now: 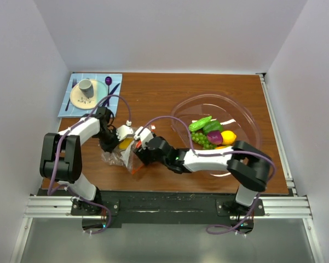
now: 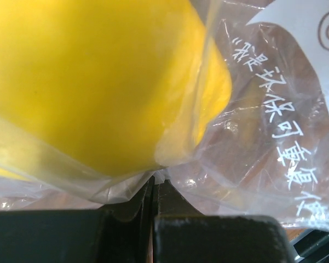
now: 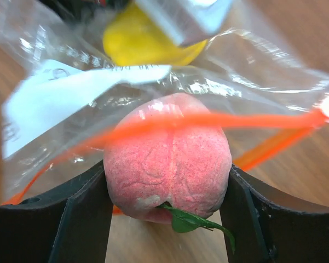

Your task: Open the zip-top bag and remove the fake food

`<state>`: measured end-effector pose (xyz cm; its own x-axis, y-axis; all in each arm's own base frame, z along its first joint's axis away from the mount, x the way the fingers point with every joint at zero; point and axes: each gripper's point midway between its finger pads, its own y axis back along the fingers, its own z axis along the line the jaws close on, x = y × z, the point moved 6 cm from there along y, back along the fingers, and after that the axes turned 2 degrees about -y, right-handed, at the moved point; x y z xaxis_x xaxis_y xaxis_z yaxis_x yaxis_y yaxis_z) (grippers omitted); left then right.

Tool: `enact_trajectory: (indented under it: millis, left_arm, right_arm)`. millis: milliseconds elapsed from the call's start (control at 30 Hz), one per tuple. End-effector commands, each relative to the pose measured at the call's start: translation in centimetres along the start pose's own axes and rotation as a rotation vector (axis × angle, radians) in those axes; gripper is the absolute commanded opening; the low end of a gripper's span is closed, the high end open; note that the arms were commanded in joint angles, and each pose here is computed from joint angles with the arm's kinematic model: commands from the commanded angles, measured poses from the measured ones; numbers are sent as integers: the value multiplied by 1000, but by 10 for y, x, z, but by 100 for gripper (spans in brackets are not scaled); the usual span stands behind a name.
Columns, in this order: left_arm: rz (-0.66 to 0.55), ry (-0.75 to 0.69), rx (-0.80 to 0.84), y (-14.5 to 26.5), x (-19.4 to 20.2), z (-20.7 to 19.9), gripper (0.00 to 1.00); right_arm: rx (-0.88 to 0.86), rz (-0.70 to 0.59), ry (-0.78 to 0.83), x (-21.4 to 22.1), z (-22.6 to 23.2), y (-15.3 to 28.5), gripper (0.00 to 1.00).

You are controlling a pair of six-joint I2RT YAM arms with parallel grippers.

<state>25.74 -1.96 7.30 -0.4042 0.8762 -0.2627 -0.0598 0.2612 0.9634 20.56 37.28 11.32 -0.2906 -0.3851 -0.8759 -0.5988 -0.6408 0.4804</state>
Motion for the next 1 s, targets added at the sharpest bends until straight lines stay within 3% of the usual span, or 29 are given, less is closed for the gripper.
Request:
enact_trajectory:
  millis: [0,133,233,300,467,567,667,700,767,967]
  left_arm:
    - [-17,-10,-11,0,-4,2,0]
    - [-22,-2,-5,-1,-5,2,0]
    - [-47,2,4,5,-11,2,0]
    - [-87,7,-12,17,-21,6,0]
    - [-258,11,37,63,-55,-3,0]
    - [-328,-4,43,87,-68,-9,0]
    - [-366,-20,46,101,-73,-14,0]
    - [-367,-21,53,103,-73,-17,0]
    - [-371,-24,58,107,-73,-20,0]
    - [-395,-39,39,124,-76,-26,0]
  right_arm:
    - [44,-82,-56,-20,-12,37,22]
    - [168,-126,-88,-29,-36,75,19]
    - [335,-158,-129,-37,-71,103,4]
    - [448,-170,-188,-40,-105,120,0]
    - [905,-154,-334,-30,-181,158,0]
    - [1063,-57,-350,-12,-197,169,0]
    - [1102,-6,-368,1,-199,165,32]
    - [1108,8,-367,3,-200,162,66]
    - [1139,59,-357,14,-199,157,99]
    - [1164,62,-355,-1,-201,152,99]
